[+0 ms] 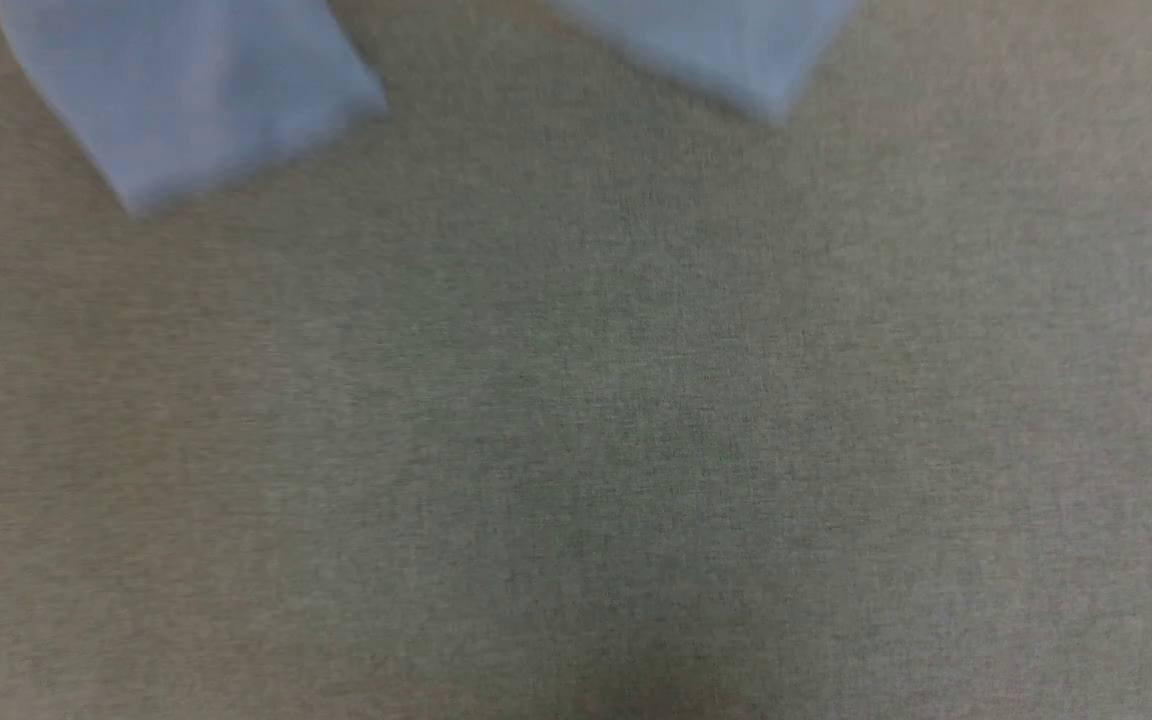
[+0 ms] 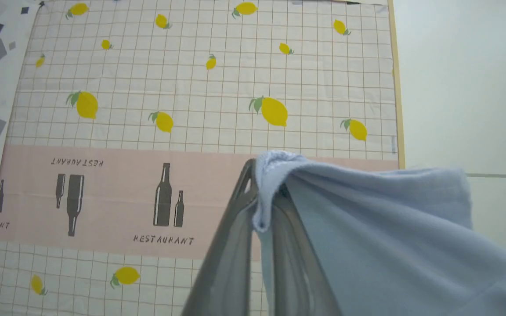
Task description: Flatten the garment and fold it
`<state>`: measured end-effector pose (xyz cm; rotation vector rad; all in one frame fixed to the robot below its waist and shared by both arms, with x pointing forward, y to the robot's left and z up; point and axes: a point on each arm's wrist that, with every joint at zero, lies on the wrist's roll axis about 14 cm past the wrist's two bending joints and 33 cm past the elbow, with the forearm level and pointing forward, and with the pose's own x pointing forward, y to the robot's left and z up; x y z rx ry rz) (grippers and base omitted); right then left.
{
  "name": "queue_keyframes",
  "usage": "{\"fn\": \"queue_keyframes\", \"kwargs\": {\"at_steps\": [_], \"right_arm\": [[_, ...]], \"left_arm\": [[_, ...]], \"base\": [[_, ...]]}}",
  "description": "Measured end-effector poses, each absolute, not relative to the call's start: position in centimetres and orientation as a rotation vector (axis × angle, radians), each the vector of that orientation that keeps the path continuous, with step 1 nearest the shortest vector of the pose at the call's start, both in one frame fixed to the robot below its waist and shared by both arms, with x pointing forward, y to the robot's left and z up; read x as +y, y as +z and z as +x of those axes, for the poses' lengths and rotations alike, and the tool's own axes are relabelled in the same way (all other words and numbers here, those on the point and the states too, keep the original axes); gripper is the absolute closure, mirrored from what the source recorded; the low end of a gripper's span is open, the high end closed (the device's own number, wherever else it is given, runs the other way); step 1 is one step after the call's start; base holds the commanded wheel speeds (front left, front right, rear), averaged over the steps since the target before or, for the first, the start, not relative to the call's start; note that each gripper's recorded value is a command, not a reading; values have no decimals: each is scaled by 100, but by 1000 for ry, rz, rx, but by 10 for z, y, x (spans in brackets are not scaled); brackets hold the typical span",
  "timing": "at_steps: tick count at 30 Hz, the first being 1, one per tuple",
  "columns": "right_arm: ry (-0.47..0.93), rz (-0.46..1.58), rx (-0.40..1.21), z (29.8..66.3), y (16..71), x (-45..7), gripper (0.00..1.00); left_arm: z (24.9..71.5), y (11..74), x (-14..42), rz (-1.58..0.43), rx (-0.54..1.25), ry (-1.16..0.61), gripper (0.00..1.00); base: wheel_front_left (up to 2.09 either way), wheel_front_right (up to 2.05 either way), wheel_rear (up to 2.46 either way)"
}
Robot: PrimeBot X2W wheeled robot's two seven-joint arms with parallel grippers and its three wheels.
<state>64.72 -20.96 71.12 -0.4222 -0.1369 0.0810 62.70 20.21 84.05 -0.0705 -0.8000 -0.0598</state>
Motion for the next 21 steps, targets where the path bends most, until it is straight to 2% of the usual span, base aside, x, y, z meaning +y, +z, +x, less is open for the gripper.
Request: {"fn": "queue_keyframes", "kwargs": {"at_steps": [5,9,12,16,21], "right_arm": [[38,-466,-256,670,727,-207,100],[46,-476,-240,683,708,-205,100],[69,-469,-188,685,682,-203,100],[118,-414,-63,675,619,-201,100],[184,-304,107,633,539,-195,100]], "left_arm": [[639,843,211,-97,-942,-21,100],[659,819,210,-94,-912,-18,100],[675,784,207,-41,-803,-26,100],[690,690,210,33,-542,-39,100],[661,581,216,136,-233,-70,100]], "base": [[0,0,0],[0,0,0],[0,0,0],[0,0,0],[0,0,0]]}}
